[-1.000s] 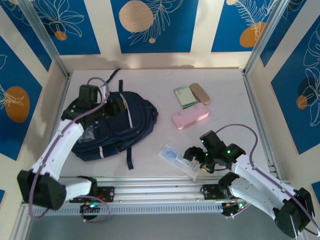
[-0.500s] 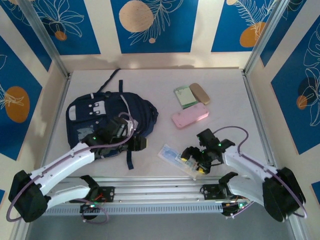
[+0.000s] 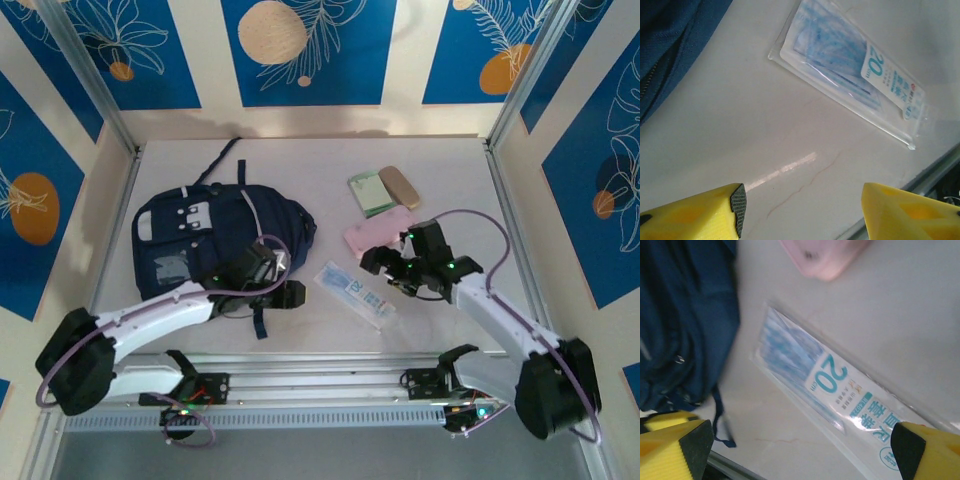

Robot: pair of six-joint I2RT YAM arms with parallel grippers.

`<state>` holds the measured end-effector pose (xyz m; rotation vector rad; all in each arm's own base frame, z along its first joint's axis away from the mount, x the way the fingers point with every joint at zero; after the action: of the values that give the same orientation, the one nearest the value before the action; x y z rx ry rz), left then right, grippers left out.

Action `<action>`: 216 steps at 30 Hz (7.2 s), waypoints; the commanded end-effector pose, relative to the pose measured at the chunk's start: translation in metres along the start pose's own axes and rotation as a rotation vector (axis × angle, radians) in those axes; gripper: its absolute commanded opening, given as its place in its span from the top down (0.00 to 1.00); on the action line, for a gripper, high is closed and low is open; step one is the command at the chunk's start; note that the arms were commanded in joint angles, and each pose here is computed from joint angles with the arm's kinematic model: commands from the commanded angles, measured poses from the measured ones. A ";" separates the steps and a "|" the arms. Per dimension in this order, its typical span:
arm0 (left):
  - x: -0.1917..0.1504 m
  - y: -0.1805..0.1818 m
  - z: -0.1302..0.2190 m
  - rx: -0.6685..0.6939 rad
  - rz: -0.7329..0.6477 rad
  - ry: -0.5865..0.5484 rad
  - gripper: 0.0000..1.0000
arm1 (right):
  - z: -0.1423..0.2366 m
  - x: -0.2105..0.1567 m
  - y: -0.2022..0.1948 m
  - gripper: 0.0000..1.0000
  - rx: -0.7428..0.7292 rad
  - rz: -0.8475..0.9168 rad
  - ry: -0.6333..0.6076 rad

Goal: Pack the student bag

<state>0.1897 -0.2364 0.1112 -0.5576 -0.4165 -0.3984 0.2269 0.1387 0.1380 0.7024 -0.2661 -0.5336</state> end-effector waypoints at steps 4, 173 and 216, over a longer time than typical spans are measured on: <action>0.017 -0.002 -0.023 0.001 0.008 -0.056 0.38 | 0.005 -0.012 -0.054 0.08 -0.099 -0.175 -0.016; 0.234 -0.038 0.206 -0.213 -0.218 -0.291 1.00 | -0.115 -0.048 0.180 1.00 0.353 0.195 0.255; 0.209 0.052 0.230 0.120 -0.024 -0.389 1.00 | -0.053 -0.022 0.184 0.04 0.278 0.299 0.020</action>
<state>0.3264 -0.1367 0.3424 -0.6422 -0.6441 -0.2948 0.3014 0.3215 0.2114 0.9831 -0.3550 -0.1892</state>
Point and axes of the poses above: each hand's point on the last joint's axis, 136 mm out from that joint toward the fingers, its own z axis back along the fingers, its own y axis along the line the jaws close on, x = y × z, the point moved 3 cm from there along z, back along the fingers, and after that the axes turned 14 degrees about -z, right-handed, at the moved point
